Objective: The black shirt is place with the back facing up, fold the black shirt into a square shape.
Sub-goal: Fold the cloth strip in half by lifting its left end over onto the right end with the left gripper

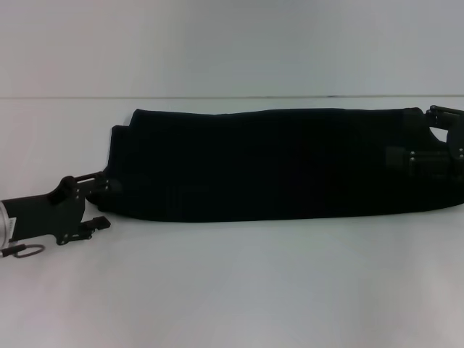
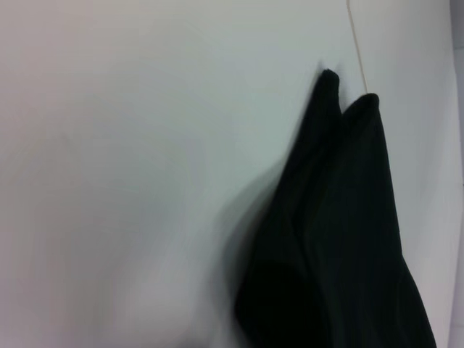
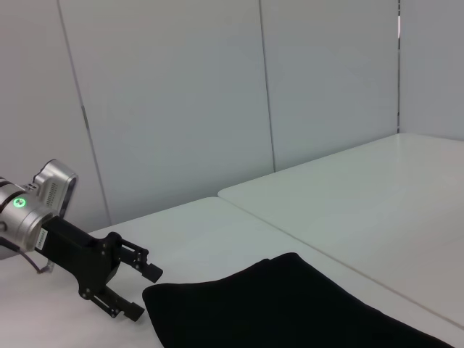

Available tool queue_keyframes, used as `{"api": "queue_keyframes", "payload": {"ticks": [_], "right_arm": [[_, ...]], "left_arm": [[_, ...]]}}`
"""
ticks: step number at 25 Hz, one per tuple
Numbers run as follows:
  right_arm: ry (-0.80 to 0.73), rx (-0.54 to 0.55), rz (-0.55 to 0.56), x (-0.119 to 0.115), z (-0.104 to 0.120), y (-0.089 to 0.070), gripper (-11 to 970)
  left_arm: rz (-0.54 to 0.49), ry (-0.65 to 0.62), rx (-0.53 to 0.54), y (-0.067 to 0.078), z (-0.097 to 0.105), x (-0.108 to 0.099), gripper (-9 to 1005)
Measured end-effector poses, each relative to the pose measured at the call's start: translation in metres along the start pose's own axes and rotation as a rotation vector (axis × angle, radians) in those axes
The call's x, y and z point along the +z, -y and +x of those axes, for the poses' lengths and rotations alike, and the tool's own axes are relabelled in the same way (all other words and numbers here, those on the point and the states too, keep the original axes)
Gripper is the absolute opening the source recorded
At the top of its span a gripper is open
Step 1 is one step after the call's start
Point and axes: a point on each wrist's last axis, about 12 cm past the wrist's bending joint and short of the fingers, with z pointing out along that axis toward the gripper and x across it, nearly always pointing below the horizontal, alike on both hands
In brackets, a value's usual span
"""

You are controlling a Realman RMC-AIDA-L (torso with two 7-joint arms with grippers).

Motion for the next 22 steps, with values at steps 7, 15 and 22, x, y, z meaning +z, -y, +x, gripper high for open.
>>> {"api": "queue_keyframes", "payload": {"ticks": [7,15,22], "right_arm": [[0.000,-0.001,0.000,0.0002,-0.0004,0.0001,924],[0.004,0.000,0.002,0.0000,-0.0011,0.0006,923],[0.005,-0.002,0.003,0.0003,-0.0018,0.0009,922]], "left_arm": [[-0.004,0.024,-0.003,0.0025,-0.0026,0.0057,797],[-0.008,0.037,0.011,0.0064,-0.0064,0.0071,787],[-0.008,0.044,0.024,0.0099,-0.0092,0.0073,759]]}}
